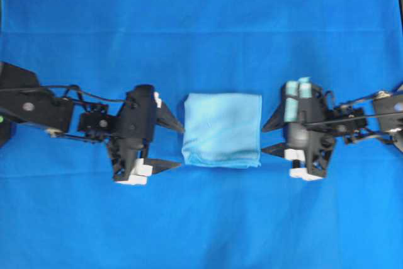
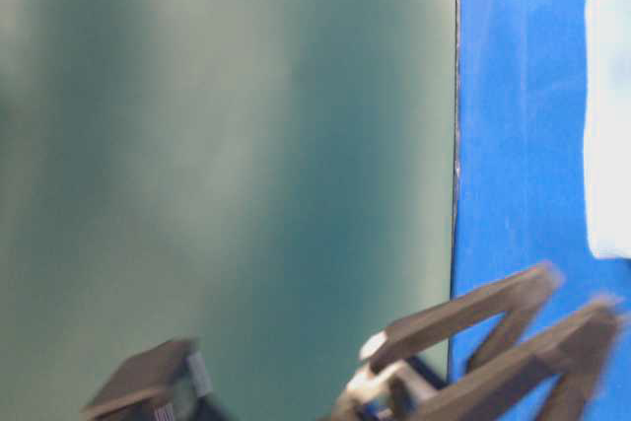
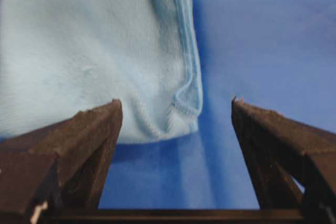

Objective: Fold the light blue towel.

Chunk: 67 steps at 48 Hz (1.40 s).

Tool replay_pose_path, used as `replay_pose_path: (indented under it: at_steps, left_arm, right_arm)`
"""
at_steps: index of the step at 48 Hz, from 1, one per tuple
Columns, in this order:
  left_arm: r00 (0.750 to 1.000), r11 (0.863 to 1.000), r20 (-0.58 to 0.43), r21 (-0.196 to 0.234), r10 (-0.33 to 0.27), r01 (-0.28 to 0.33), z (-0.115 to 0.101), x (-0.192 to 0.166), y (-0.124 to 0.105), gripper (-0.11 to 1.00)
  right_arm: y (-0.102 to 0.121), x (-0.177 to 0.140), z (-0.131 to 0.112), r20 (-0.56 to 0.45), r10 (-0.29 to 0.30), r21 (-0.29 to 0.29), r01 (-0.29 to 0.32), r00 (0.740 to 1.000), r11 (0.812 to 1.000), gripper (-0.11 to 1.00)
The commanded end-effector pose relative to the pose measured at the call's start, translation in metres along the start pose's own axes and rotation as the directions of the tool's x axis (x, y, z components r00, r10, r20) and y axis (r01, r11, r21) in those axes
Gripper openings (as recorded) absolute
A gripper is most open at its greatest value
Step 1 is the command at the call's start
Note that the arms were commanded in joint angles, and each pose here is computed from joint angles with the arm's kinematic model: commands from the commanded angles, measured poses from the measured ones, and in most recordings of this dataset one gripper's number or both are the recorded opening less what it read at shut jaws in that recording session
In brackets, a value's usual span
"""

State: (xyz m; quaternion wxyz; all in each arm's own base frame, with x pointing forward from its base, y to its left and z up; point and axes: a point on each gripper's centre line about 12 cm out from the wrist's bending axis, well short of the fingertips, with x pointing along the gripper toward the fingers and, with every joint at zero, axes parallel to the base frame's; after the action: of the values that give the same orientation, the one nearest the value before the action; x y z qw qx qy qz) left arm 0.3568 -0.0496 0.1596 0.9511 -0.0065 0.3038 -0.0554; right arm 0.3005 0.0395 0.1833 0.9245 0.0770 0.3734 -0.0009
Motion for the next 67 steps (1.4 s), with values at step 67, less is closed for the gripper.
replay_pose_path:
  at_steps: [67]
  left_arm:
    - [0.893, 0.995, 0.44, -0.023, 0.093, -0.092, -0.072, -0.181, 0.026, 0.77]
  right_arm:
    - [-0.055, -0.123, -0.07, 0.453, -0.069, -0.007, 0.081, 0.889, 0.997, 0.56]
